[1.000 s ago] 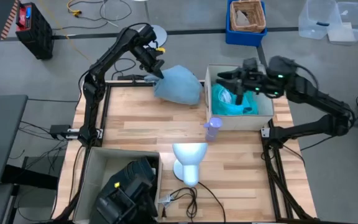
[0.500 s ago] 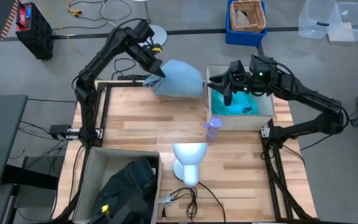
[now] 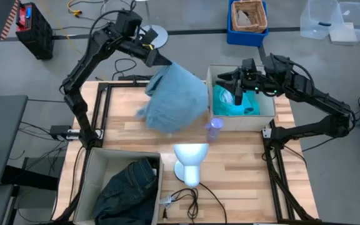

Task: Sort clothes
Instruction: Put the light blue jeans into the top laundry organizer

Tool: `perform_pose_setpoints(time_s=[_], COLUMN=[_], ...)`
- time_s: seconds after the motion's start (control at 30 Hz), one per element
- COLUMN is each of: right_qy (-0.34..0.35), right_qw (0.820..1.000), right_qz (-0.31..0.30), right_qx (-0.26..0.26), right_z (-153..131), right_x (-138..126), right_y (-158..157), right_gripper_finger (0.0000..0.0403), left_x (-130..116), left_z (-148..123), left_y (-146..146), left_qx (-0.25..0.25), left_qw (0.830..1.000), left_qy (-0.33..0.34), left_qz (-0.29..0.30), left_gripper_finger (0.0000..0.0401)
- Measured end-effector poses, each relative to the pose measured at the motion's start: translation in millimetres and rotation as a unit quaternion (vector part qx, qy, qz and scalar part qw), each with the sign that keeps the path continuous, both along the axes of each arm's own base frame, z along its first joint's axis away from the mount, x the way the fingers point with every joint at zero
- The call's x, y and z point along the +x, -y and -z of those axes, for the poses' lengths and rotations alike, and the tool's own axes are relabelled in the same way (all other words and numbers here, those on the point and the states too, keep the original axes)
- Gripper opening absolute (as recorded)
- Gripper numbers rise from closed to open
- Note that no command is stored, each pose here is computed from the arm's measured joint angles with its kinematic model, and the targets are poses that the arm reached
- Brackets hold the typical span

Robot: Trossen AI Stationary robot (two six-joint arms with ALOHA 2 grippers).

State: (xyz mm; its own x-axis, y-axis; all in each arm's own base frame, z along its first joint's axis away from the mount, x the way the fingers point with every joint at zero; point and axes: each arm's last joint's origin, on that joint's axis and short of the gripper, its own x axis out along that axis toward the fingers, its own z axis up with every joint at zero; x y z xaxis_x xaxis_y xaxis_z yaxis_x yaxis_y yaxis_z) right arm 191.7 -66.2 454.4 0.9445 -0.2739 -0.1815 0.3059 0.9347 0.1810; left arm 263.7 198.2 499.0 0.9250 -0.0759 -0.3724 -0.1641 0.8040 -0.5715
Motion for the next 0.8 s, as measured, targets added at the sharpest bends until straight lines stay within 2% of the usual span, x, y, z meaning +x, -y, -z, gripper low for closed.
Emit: perform_pose_setpoints(time_s=[0.43,0.63,0.8], right_qy=[0.024,0.026,0.026], right_qw=[1.0,0.999,0.999], right_qz=[-0.008,-0.021,-0.025], right_qx=[-0.008,-0.009,-0.016], right_z=[-8.7,-9.4,-9.8], right_x=[-15.3,-15.8,-15.3], right_y=[-8.9,-13.8,-14.9], right_gripper_finger=[0.0162,0.0162,0.0162], left_x=[-6.8,-13.4,-11.9], left_z=[-40.1,-64.6,-78.3], left_y=[15.8,20.9,25.2], left_qx=[0.078,0.121,0.134], left_qw=[0.989,0.971,0.955], left_qy=[0.117,0.203,0.263], left_qz=[-0.036,-0.045,-0.04], left_gripper_finger=[0.0,0.0,0.0])
